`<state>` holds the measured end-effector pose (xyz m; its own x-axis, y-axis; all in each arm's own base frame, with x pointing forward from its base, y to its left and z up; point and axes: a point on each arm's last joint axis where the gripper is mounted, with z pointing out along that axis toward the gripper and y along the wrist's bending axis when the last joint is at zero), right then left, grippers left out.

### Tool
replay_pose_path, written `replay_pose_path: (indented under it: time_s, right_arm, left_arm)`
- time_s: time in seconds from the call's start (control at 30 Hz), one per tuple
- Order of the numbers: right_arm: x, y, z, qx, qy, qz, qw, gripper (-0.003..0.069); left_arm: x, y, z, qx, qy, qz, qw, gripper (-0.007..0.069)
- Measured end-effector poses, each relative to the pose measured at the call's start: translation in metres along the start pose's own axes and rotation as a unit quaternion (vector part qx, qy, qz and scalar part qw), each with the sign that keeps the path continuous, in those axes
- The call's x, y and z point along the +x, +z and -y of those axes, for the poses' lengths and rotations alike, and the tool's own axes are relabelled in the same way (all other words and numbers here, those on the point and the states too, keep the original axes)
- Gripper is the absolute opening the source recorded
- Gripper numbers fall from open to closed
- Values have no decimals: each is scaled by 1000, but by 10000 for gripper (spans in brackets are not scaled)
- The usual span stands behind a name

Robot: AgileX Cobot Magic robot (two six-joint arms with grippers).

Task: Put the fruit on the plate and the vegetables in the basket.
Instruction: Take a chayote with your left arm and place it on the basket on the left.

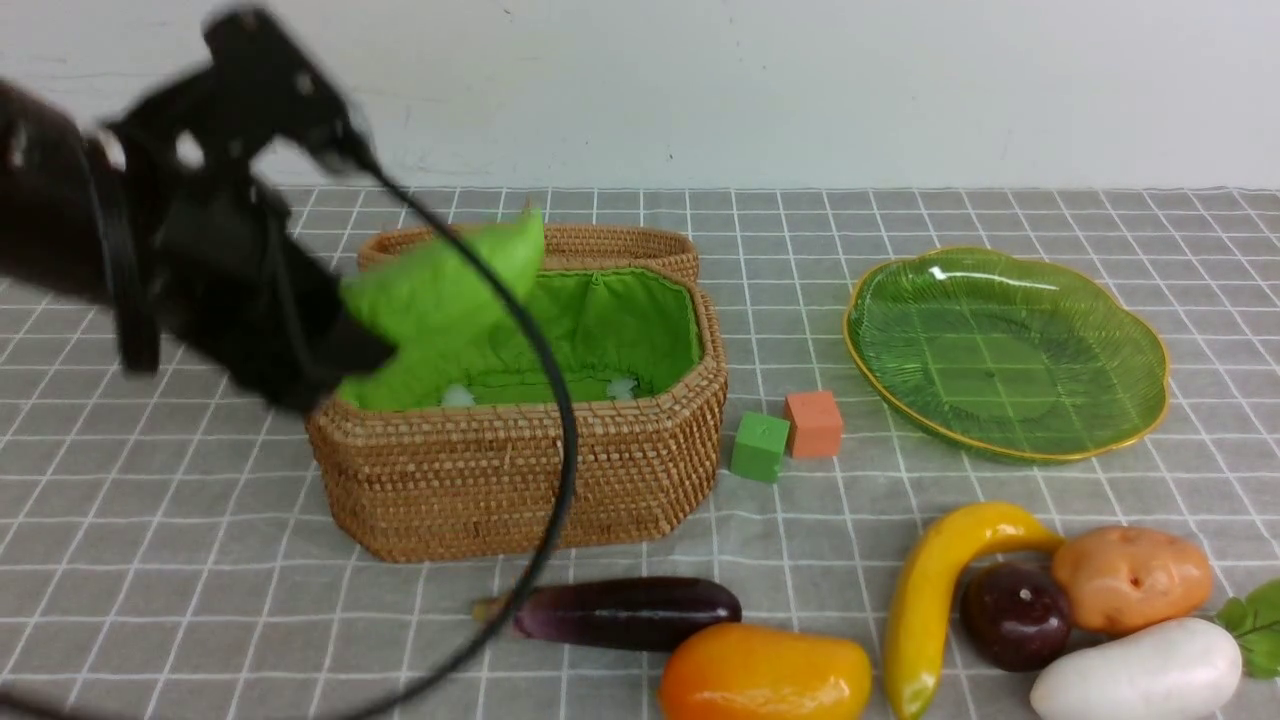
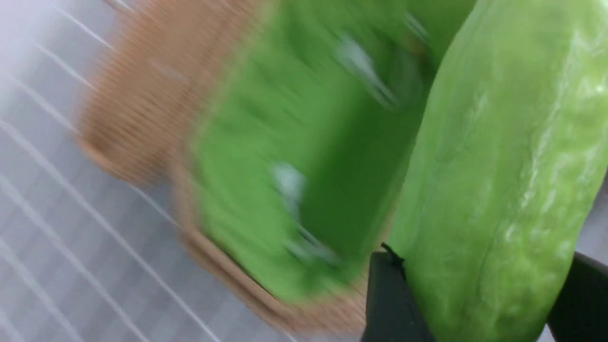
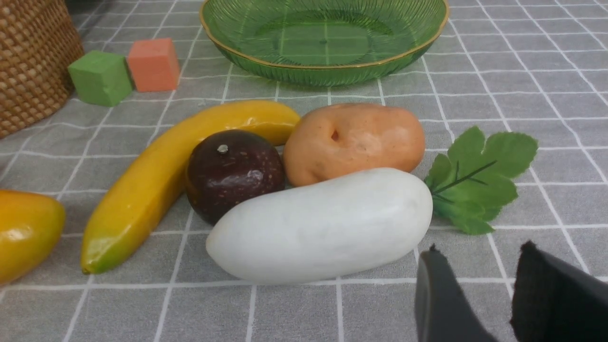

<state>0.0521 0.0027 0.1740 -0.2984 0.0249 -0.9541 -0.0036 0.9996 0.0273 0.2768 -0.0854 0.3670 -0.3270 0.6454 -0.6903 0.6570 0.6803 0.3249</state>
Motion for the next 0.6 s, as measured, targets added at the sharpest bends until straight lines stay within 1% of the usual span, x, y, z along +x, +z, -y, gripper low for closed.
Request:
replay_pose_path:
  time_s: [0.1,0.17,0.2,0.27,0.43,0.6]
  right_arm:
    - [0,0,0,0,0,0,1000,242]
    - [0,0,0,0,0,0,1000,242]
    - [0,0,0,0,0,0,1000,242]
    - [0,0,0,0,0,0,1000,242]
    - [0,0,0,0,0,0,1000,242]
    - [0,0,0,0,0,0,1000,242]
  left_arm:
    - [-7,21,-13,-46,0,38,998,395]
    - [-5,44,-18,-58,2,40,998,395]
    - [-5,46,-19,-61,2,41,997,395]
    - [2,72,-22,-61,-2,30,998,395]
    - [15,111,-23,-55,-12,8,998,395]
    - [20,123,-22,-49,-27,-1,998,395]
